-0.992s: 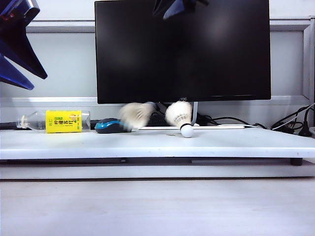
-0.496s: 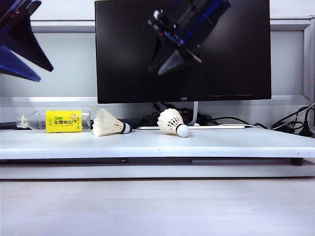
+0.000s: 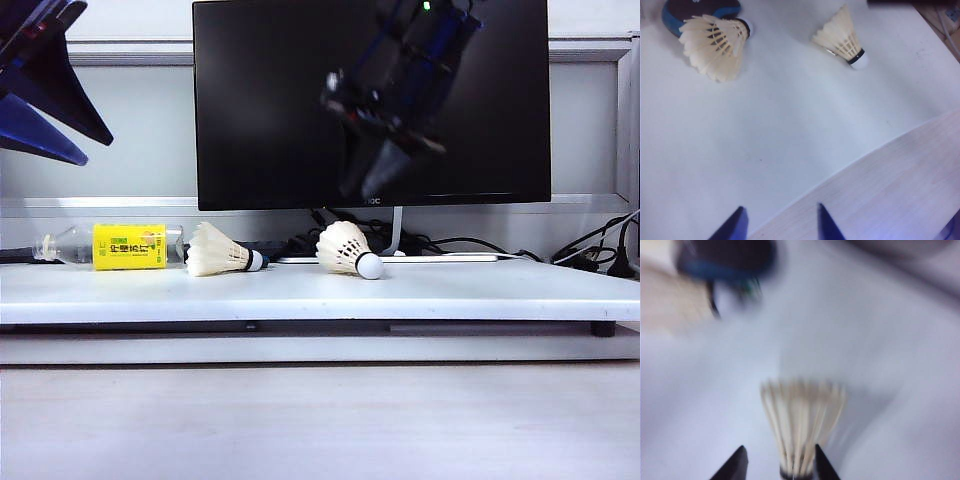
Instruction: Stack the badminton balls on the table vertically.
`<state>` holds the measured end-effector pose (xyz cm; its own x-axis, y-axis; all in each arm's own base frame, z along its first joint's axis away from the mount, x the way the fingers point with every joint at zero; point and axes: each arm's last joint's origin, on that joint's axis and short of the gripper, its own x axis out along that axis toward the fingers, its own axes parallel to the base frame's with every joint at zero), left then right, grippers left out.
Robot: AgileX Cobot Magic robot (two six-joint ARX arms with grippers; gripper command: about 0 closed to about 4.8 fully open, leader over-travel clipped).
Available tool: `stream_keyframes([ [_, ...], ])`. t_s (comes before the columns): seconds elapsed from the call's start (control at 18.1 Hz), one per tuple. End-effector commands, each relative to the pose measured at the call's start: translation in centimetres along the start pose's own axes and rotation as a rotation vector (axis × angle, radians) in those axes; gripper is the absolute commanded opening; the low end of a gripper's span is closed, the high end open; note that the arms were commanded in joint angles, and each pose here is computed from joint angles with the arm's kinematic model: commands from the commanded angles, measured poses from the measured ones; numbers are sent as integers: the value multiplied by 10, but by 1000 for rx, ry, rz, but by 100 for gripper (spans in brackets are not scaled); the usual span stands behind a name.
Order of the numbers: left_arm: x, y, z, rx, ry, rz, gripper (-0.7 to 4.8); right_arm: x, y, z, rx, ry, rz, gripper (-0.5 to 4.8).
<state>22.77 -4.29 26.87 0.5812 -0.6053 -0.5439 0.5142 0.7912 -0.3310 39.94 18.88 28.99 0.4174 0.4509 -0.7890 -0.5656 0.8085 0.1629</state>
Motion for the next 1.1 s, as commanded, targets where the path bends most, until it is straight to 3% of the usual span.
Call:
stream_keyframes([
  [0.06, 0, 0, 1, 8, -9, -5, 187, 11, -1, -15, 9, 67, 2, 171],
  [0.77, 0, 0, 1, 10, -10, -6, 187, 26, -4, -30, 19, 120, -17, 171],
  [0.83, 0, -1, 1, 39, -16, -44, 187, 26, -4, -31, 10, 129, -15, 172],
  [0.94, -1, -8, 6, 155, -73, -242, 187, 23, -3, -34, -17, 160, -12, 171],
  [0.99, 0, -13, 10, 238, -114, -298, 187, 19, -2, -35, -26, 175, -10, 171],
  [1.1, 7, -27, 14, 453, -157, -287, 187, 12, -1, -34, -43, 169, -9, 171],
])
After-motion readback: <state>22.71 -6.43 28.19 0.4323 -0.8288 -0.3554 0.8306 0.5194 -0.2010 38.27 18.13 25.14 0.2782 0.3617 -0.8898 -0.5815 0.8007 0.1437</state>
